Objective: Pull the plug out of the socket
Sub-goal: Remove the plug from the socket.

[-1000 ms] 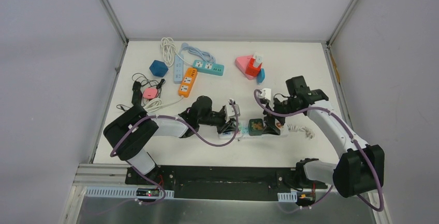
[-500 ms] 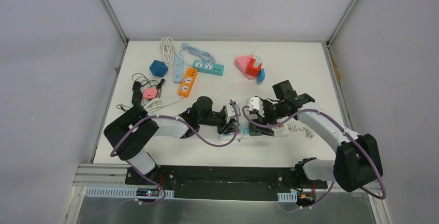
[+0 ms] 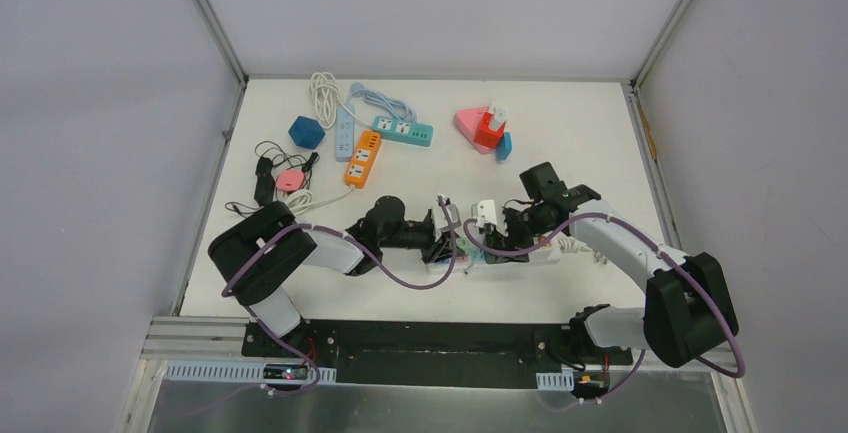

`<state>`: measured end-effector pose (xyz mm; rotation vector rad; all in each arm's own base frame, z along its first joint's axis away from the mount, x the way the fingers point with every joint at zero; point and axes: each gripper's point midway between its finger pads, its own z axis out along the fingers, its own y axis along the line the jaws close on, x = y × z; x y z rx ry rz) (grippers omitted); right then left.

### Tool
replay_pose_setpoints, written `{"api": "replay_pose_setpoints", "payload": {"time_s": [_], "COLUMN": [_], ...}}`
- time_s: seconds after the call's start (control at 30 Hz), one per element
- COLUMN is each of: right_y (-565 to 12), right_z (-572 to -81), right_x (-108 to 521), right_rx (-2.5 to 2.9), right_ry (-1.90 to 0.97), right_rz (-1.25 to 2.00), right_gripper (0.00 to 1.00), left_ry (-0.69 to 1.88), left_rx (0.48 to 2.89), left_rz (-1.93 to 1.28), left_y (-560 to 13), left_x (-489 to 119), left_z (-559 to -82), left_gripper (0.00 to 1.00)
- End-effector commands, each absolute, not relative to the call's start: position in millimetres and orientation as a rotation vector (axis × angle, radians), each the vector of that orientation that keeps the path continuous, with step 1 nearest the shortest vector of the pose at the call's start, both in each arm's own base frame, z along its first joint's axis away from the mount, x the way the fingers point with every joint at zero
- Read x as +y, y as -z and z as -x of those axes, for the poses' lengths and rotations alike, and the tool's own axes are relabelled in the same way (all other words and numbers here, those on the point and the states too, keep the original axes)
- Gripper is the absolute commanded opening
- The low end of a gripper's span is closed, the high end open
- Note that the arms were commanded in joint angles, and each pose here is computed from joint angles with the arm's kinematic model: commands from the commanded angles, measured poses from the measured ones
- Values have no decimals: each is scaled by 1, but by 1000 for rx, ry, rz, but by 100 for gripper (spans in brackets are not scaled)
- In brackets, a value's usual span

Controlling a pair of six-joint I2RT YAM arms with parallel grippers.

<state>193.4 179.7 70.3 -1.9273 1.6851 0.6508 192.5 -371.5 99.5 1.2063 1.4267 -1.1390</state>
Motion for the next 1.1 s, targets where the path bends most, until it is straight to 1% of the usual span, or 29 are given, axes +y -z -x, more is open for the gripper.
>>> {"api": "replay_pose_setpoints", "payload": {"time_s": [0.0, 0.1, 0.2, 0.4, 0.43, 0.5, 0.6, 0.7, 0.77, 0.87, 1.0, 1.07], "right_y": [-67, -64, -63, -62, -62, -63, -63, -63, -62, -62, -62, -62], "right_z": [-195, -194, -194, -193, -193, -194, -195, -195, -195, -196, -195, -196], "right_x": [179, 178, 178, 177, 178, 178, 177, 177, 177, 177, 177, 177], "right_rx": [1656, 1666, 1672, 1675, 1673, 1674, 1680, 1677, 1679, 1679, 1682, 1681], "right_ry": [-629, -627, -625, -623, -623, -621, -617, -610, -608, -605, -600, -596], "right_rz": [1961, 1972, 1980, 1985, 1985, 1984, 1982, 1982, 1985, 1986, 1988, 1987], "right_gripper": [40, 32, 28, 24, 23, 23, 22, 22, 22, 21, 21, 21], "left_ry": [1009, 949, 983, 1260, 1275, 1237, 1074, 928, 910, 985, 1201, 1234], "left_rx": [1312, 1363, 1416, 1464, 1460, 1427, 1384, 1420, 1469, 1500, 1514, 1509], "left_rz": [-1263, -1315, -1287, -1152, -1125, -1111, -1167, -1256, -1272, -1254, -1183, -1137], "left_y": [-107, -98, -96, -105, -106, -109, -107, -99, -93, -93, -98, -100], "left_x": [-369, -365, -365, -372, -371, -370, -368, -366, -363, -367, -376, -376], "left_z": [-188, -188, -187, -180, -181, -183, -186, -188, -188, -183, -175, -176], "left_gripper": [0, 0, 0, 0, 0, 0, 0, 0, 0, 0, 0, 0]}}
